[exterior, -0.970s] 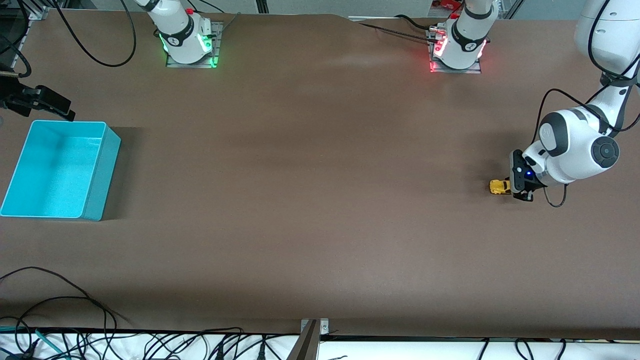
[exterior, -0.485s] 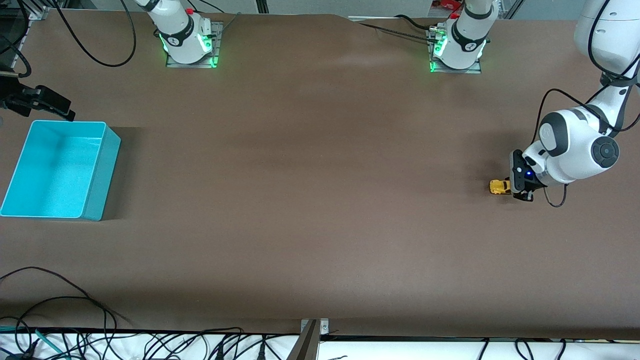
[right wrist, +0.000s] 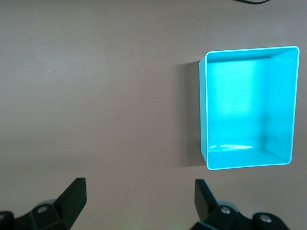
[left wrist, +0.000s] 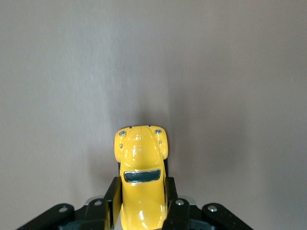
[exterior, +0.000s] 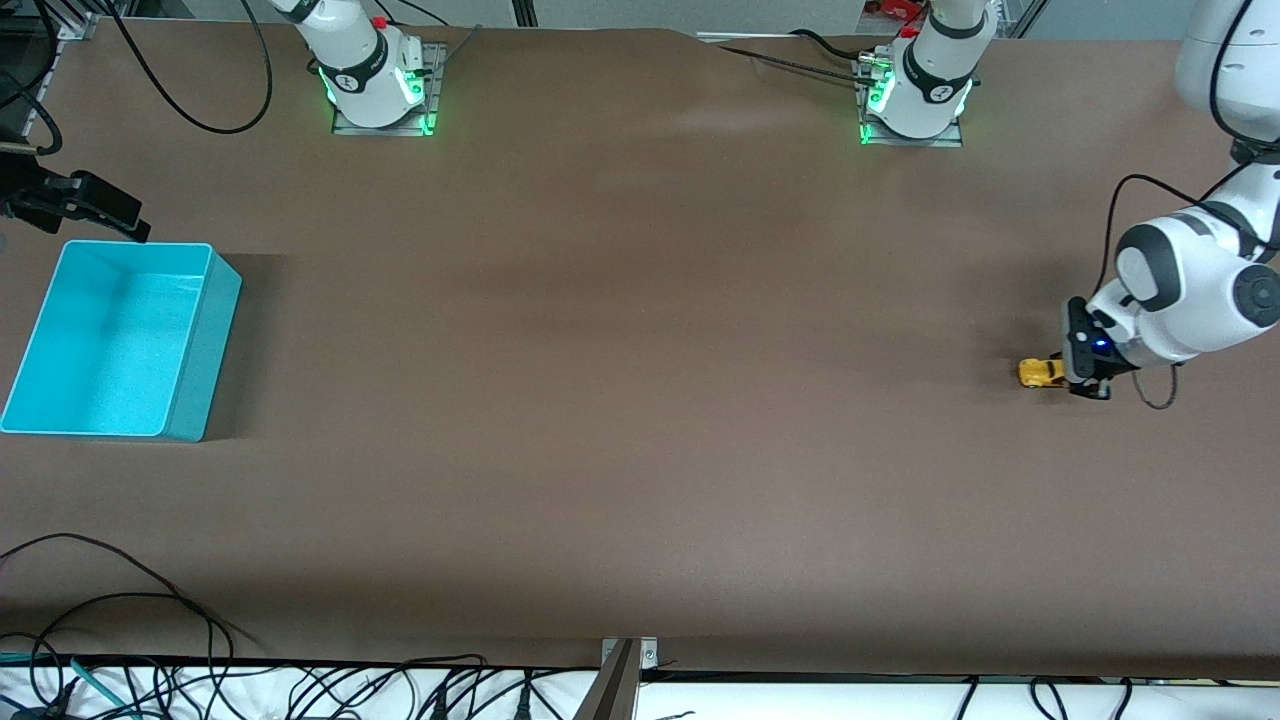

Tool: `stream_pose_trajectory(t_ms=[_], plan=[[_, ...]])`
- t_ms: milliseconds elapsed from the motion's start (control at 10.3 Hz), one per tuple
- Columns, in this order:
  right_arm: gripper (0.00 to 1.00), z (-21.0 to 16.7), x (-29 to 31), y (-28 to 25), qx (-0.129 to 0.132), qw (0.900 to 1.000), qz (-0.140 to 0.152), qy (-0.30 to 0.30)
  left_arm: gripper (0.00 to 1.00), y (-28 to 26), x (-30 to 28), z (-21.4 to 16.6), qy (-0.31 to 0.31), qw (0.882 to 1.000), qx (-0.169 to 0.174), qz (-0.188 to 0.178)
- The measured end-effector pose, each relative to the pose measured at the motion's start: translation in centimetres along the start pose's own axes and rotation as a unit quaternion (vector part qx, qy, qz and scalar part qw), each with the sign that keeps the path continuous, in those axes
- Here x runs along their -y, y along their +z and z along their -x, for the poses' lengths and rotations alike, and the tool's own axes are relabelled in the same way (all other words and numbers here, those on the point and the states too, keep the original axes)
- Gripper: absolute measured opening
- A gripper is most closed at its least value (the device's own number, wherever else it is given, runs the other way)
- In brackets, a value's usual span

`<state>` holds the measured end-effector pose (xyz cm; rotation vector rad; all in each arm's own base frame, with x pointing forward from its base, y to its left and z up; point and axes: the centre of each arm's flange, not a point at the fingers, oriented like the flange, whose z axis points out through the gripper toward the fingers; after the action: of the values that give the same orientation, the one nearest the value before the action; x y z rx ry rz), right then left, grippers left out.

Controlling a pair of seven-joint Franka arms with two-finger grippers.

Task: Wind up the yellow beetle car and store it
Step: 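Press the car down and drag it backward with the left gripper, then open the left gripper, releasing the car to roll toward the cyan box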

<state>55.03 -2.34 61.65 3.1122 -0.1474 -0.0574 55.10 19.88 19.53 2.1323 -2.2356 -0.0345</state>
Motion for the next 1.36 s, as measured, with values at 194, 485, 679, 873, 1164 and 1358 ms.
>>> stream_pose_trajectory(t_ms=[194,485,679,873,1164,1358], plan=[[1.0,0.0,0.0,0.0,0.0,1.0,0.0,0.0,0.4,0.0,0.0,-0.1,0.001,1.0,0.0,0.0],[1.0,0.0,0.0,0.0,0.0,1.0,0.0,0.0,0.4,0.0,0.0,0.0,0.0,1.0,0.0,0.0],[1.0,0.0,0.0,0.0,0.0,1.0,0.0,0.0,0.4,0.0,0.0,0.0,0.0,1.0,0.0,0.0],[1.0,0.0,0.0,0.0,0.0,1.0,0.0,0.0,0.41,0.0,0.1,0.0,0.0,1.0,0.0,0.002],[1.0,0.0,0.0,0.0,0.0,1.0,0.0,0.0,0.77,2.8,-0.3,0.5,-0.004,1.0,-0.007,0.026],[1.0,0.0,0.0,0.0,0.0,1.0,0.0,0.0,0.99,2.4,0.4,0.7,-0.003,0.999,-0.013,0.04]])
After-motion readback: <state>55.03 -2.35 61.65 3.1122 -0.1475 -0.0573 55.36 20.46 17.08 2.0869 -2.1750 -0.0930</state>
